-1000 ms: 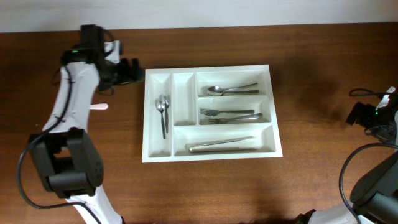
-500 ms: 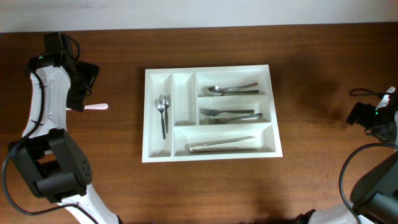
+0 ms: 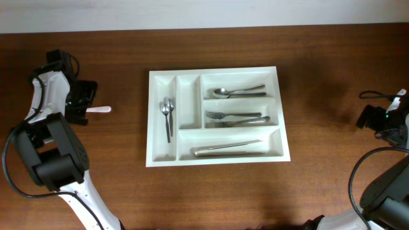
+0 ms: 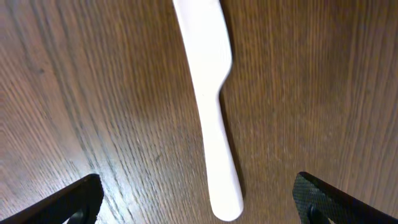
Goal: Pack container
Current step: 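Move the left gripper over the white plastic knife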
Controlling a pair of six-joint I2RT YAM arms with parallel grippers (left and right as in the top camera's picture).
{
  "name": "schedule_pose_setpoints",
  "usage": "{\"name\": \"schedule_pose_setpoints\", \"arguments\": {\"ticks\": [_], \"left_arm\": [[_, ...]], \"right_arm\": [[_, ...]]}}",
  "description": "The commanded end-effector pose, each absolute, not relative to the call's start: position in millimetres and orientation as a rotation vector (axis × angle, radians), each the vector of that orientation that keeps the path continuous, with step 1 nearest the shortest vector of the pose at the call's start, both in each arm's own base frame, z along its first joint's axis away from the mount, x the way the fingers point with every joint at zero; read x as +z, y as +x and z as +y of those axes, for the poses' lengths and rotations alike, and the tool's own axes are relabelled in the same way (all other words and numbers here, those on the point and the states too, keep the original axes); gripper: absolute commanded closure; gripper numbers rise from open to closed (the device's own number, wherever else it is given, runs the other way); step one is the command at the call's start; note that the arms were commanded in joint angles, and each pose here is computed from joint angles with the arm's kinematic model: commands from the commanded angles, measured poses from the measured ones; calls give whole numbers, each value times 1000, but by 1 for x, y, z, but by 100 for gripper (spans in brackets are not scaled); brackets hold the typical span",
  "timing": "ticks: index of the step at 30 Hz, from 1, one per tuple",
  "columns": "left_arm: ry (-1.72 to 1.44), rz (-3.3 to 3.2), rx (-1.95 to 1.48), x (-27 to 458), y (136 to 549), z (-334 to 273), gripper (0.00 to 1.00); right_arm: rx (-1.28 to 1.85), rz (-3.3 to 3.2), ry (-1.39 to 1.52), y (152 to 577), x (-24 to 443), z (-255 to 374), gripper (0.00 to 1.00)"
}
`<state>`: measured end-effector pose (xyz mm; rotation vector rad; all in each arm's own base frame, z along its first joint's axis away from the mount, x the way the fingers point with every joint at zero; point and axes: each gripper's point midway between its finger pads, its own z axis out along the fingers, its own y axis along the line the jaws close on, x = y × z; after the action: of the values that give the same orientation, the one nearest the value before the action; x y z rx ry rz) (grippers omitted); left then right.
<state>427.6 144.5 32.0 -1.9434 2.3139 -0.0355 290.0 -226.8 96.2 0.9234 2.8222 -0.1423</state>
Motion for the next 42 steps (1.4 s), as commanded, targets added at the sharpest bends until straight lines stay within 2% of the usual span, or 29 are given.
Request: {"name": "schedule_pose_setpoints", "arguments": {"ticks": [1,14,29,42], "left_arm": [[-1993,2257,-54,36,428,153,1],[-2067,2203,-5,30,416,179,1],[-2114,2180,-48,28,415,178,1],[-2180,2251,-80,-1,408,166,1]], "right_arm": [[-142,2800,930,291,102,-227,1],[-142,2800,930,291,102,-227,1],[-142,2801,930,291,102,-227,1],[-142,2800,930,291,102,-227,1]]}}
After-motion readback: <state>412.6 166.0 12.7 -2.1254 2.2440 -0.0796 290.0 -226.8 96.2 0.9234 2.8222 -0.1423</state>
